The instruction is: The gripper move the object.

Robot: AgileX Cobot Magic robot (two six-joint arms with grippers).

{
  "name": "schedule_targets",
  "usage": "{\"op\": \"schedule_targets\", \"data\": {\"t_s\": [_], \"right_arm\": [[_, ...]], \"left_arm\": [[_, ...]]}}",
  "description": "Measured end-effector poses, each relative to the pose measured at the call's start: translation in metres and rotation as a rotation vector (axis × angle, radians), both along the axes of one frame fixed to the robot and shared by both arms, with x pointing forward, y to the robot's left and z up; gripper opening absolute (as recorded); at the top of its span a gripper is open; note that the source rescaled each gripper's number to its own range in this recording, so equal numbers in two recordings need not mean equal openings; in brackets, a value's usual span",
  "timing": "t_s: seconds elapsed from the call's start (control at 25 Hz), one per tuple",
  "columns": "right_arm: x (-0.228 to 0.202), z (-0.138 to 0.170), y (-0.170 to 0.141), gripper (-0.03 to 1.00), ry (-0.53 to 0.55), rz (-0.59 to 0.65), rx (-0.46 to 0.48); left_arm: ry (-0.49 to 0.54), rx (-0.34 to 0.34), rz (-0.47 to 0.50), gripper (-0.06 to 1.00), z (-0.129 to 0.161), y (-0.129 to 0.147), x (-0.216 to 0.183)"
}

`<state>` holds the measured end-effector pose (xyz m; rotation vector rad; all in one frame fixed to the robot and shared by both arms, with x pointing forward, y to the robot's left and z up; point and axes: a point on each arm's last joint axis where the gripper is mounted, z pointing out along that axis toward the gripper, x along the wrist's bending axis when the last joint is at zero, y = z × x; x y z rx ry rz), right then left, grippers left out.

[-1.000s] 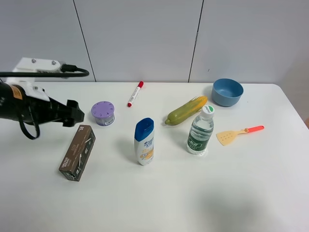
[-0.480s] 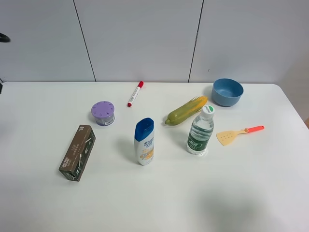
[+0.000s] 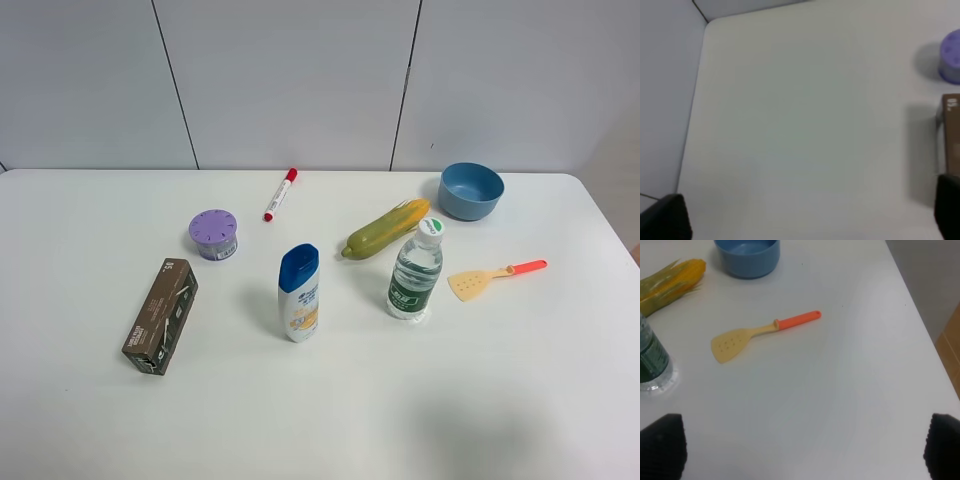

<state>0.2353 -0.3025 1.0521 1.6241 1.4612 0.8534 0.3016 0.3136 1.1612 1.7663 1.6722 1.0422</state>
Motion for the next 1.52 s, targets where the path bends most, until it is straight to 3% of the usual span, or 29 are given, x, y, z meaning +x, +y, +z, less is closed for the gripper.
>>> {"op": "schedule_targets", "data": {"t_s": [0.48, 0.76, 1.0, 1.52], "right_arm": [[0.0, 0.0, 0.0, 1.0, 0.0, 0.0, 0.0], [0.0, 0.0, 0.0, 1.0, 0.0, 0.0, 0.0], [0.0, 0.0, 0.0, 1.0, 0.0, 0.0, 0.0], [0.0, 0.0, 0.0, 1.0, 0.0, 0.0, 0.0]], "left_arm": [[-0.266, 0.019, -0.019, 0.99, -0.004, -0.019, -0.096], [-0.235, 0.008, -0.022, 0.99, -0.06, -0.019, -0.092], [-0.178, -0.068, -0.056, 0.99, -0.102, -0.021, -0.07], [-0.197, -0.086, -0.05, 0.99, -0.104, -0.021, -0.069]]}}
